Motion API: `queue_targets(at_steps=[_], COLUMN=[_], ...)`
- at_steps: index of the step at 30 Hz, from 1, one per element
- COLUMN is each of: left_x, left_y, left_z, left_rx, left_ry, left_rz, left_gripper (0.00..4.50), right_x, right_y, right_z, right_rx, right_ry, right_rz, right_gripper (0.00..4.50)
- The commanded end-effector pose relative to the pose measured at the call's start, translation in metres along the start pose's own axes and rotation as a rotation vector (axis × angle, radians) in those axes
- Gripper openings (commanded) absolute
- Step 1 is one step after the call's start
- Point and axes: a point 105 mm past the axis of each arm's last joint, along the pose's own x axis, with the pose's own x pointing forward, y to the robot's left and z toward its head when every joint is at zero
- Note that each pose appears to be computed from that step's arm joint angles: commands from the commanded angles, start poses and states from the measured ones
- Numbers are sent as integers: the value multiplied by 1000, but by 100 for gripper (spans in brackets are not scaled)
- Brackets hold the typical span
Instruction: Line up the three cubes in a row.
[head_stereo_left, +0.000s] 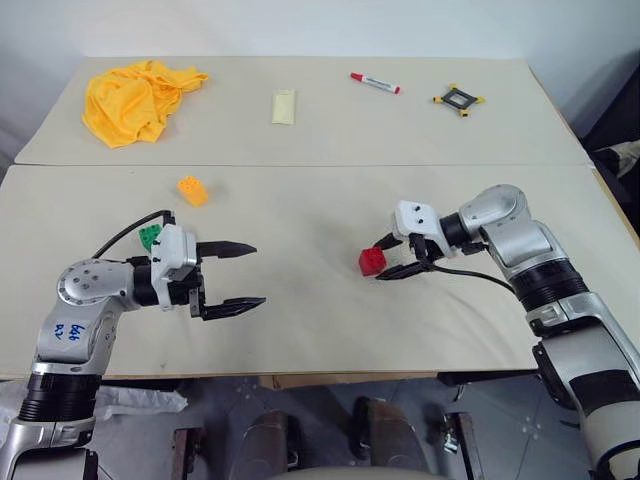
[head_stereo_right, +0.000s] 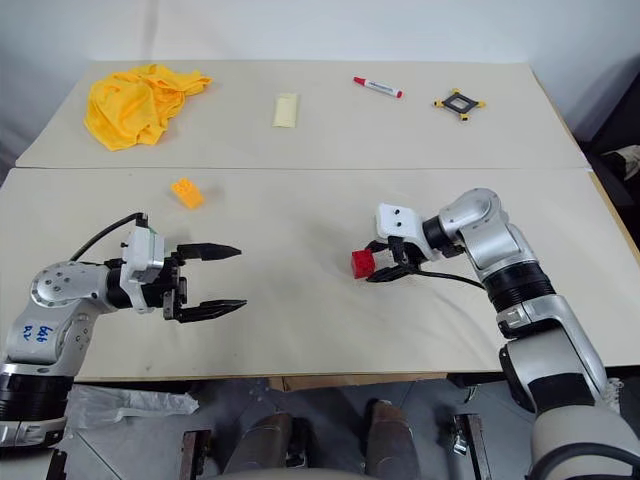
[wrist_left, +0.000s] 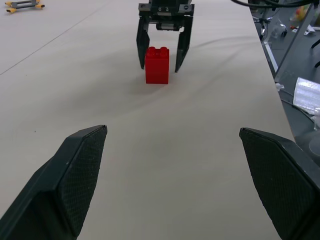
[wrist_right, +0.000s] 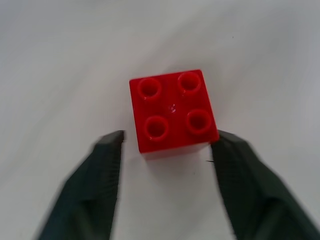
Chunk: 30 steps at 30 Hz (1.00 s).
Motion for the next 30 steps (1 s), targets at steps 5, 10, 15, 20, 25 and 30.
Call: queue_targets(at_steps=[5, 10, 15, 20, 25, 30], left_x=[-29, -82, -144, -199, -206, -172], left_y=[20, 40, 16, -18, -36, -15], left_z=[41, 57, 5, -40, -60, -54], left_rx=[162, 211, 3, -196, -239, -182], left_ry=[-45, -73, 7, 47, 119, 62], left_rz=[166, 461, 693, 957, 989, 1018], left_gripper=[450, 450, 450, 450, 450, 450], right_x=[-29, -33, -23, -17, -19, -24], right_y=[6, 36, 55, 61, 61, 59], right_z=[33, 44, 67, 82, 82, 73], right_rx=[-163, -155, -94, -95, -91, -78], right_ry=[-274, -485, -682, -760, -756, -723], right_rz=[-92, -93, -105, -133, -171, -212], right_gripper=[447, 447, 447, 447, 447, 447])
